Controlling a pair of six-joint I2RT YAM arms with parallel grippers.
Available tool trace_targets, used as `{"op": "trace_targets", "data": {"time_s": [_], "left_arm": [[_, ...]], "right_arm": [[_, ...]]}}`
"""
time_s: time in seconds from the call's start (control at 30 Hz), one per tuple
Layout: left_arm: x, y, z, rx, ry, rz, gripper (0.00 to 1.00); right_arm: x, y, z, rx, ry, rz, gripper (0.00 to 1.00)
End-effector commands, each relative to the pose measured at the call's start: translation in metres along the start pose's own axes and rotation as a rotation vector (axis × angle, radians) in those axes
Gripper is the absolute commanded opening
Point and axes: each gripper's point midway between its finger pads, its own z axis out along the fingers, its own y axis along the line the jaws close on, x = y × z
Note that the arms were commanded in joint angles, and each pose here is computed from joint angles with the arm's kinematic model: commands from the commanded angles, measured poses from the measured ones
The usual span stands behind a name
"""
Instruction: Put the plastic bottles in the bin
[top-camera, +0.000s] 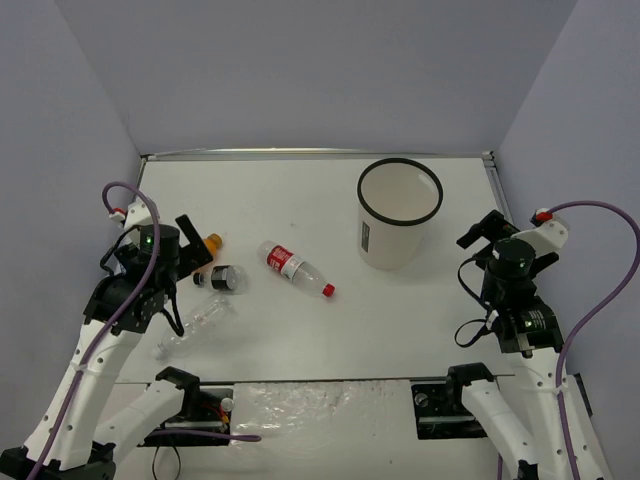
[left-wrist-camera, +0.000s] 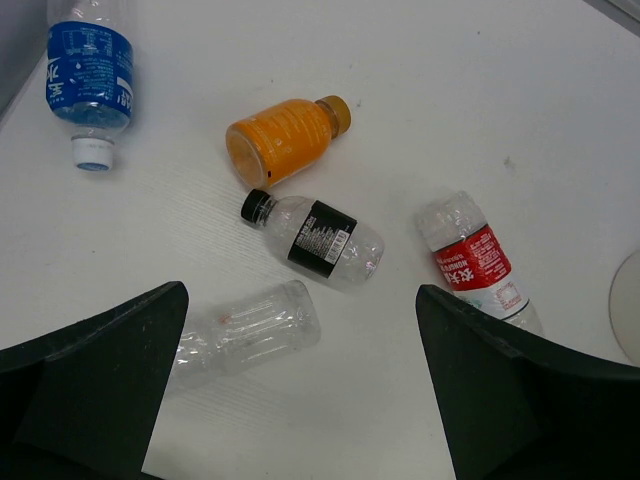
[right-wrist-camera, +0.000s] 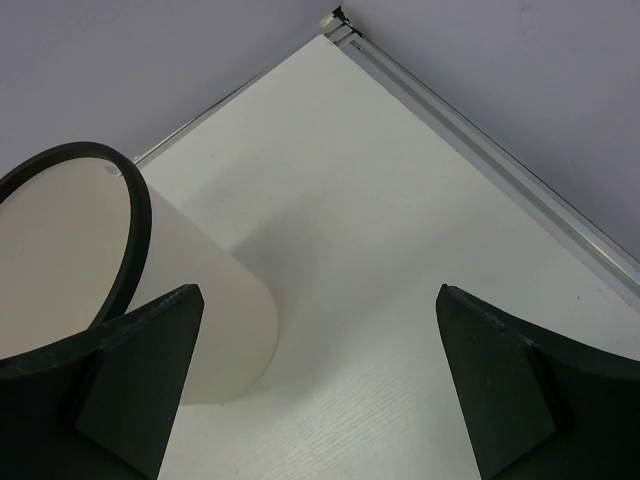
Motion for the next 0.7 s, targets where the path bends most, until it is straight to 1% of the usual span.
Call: {"op": "trace_targets", "data": {"time_s": [0.0,0.07,0.23,0.33,0.47,0.57,0.63,0.67], "left_arm": [[-0.005,-0.008,0.004,0.016,-0.013,-0.026,0.97],[-0.005,-0.01,0.006,0.017,-0.012,-0.021,0.97],[-0.001,-0.012,0.014,0.015,-0.005,-0.012,0.97],[0.002,-0.012,0.019,0.013,0.001,-0.001,0.97],[0.007,-0.014,0.025,0.01,0.013,0.008,0.97],[0.012,-0.018,0.03,0.023,0.029,0.021,0.97],[0.016,-0.018,0.033,0.023,0.042,0.028,0.97],[0.019,-0.018,0.034,0.02,0.048,0.03,0.97]], "right_arm": [[-0.027,0.015,-0.005,-0.059,-0.061,0.02,1.0],[-0.023,0.024,-0.01,-0.124,-0.04,-0.001,1.0],[-0.027,0.03,-0.017,-0.178,-0.046,-0.007,1.0],[-0.021,0.046,-0.021,-0.268,-0.009,-0.028,1.0],[0.004,0.068,-0.019,-0.382,0.098,-0.08,1.0],[0.031,0.085,-0.016,-0.461,0.198,-0.134,1.0],[0.046,0.101,-0.021,-0.536,0.231,-0.164,1.0],[0.049,0.11,-0.024,-0.569,0.227,-0.177,1.0]]}}
